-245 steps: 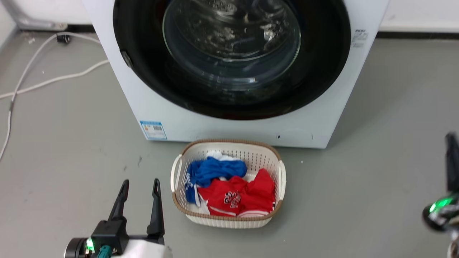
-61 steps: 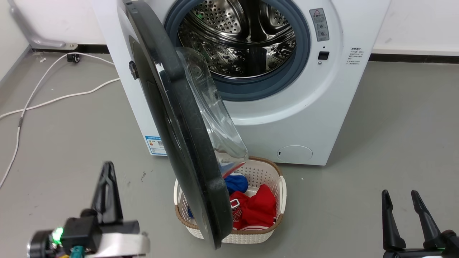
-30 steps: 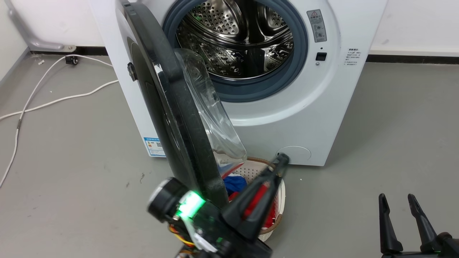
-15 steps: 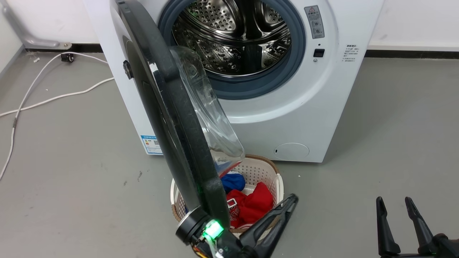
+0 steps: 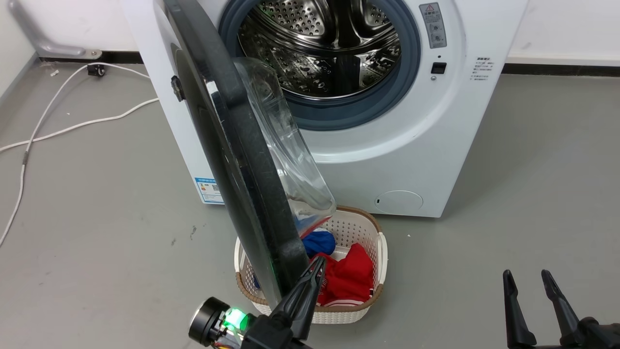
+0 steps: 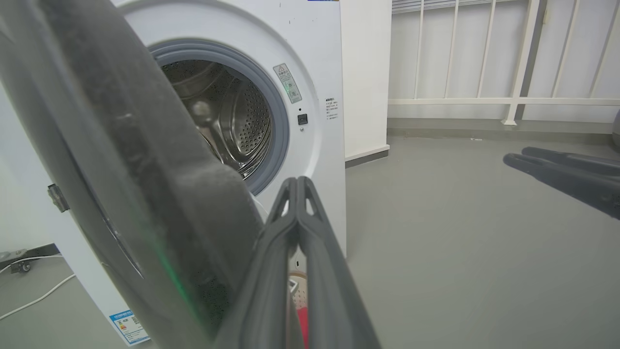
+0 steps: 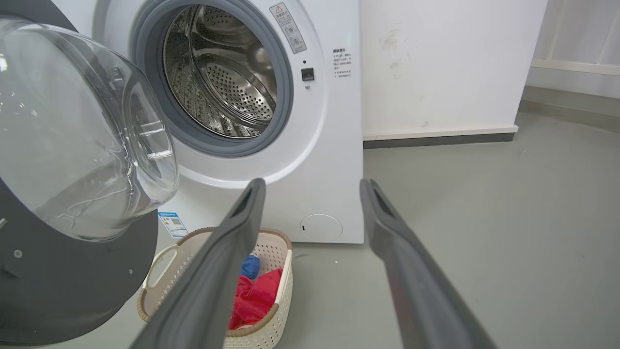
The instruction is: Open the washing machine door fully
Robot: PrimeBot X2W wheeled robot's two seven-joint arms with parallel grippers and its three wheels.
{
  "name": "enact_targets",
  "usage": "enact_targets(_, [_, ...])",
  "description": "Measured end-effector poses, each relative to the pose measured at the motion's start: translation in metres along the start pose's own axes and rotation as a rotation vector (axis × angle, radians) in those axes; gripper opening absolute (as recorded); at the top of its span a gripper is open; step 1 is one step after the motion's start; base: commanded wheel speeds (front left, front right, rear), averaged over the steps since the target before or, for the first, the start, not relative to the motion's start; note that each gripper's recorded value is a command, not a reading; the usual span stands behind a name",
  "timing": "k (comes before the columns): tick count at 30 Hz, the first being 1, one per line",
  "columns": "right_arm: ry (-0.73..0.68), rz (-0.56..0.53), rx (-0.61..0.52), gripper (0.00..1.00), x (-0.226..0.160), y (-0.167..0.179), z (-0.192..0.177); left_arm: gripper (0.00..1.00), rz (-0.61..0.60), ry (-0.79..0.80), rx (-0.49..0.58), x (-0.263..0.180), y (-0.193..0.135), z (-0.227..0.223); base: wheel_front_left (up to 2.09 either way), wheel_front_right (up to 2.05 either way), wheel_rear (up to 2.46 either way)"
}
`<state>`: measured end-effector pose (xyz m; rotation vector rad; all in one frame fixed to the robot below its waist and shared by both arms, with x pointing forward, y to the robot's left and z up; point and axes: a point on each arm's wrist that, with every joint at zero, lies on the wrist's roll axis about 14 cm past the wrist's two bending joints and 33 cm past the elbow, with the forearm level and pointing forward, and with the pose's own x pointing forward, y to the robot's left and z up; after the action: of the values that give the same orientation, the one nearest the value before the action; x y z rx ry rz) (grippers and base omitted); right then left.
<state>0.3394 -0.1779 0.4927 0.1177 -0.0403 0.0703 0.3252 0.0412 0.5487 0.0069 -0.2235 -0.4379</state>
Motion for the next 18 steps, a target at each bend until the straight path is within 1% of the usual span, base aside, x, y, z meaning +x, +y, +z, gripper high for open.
enact_targets(7, [0.002,0.017,-0.001,1.0,0.003,0.005,-0.001,0.0,0.09,0.029,0.004,-0.013,0.022,-0.007,0.0,0.0,0.0])
enact_targets(18, [0.035,0.085,0.014,1.0,0.013,0.025,-0.012,0.0,0.26,0.065,0.029,-0.045,0.062,-0.012,0.0,0.0,0.0])
